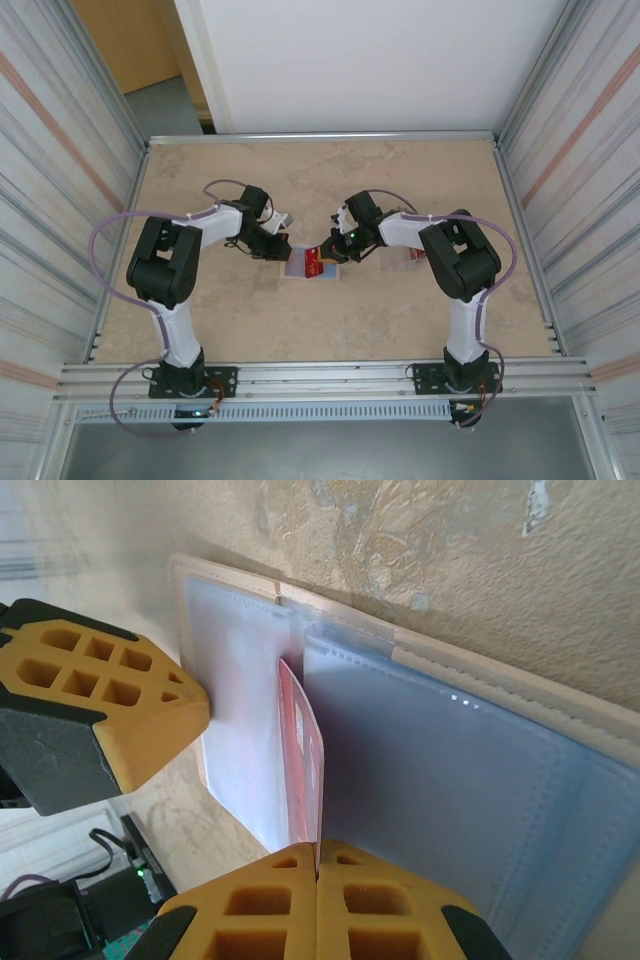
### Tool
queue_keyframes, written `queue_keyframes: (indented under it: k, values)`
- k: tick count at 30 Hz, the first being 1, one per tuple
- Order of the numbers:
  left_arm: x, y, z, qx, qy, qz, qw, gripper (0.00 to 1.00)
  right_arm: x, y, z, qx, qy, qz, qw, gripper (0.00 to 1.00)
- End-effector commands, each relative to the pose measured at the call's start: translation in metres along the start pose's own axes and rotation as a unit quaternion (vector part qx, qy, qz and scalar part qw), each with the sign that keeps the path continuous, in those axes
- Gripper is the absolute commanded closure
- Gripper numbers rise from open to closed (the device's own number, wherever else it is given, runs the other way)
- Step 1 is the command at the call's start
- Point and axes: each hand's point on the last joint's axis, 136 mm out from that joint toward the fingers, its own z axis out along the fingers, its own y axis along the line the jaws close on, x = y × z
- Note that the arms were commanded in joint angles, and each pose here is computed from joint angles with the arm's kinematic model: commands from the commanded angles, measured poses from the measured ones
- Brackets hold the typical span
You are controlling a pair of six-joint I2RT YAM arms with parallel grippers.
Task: Put the credit cards into the card holder
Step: Insert the credit card into the card slot.
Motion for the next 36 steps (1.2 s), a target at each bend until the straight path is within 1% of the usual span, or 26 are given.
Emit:
queue_keyframes:
  k: [1,4,12,20,36]
  values:
    - [0.002,0.004,0.001,-0.013,0.009,0.006,1.000,1.00,-0.003,-0.023,0.007,0.037,-0.005,0.009,0.999,1.00]
    - [0.002,0.004,0.001,-0.012,0.010,0.005,1.000,1.00,-0.004,-0.028,0.007,0.048,-0.011,0.012,0.999,1.00]
    - [0.002,0.004,0.000,-0.013,0.009,0.006,1.000,1.00,-0.007,-0.027,0.010,0.049,-0.025,0.020,0.998,1.00]
    - [0.002,0.004,0.000,-0.012,0.009,0.005,1.000,1.00,-0.001,-0.024,0.016,0.051,-0.013,0.019,0.998,1.00]
    - [0.002,0.004,-0.001,-0.013,0.008,0.006,1.000,1.00,0.004,-0.018,0.022,0.053,-0.018,0.028,0.998,1.00]
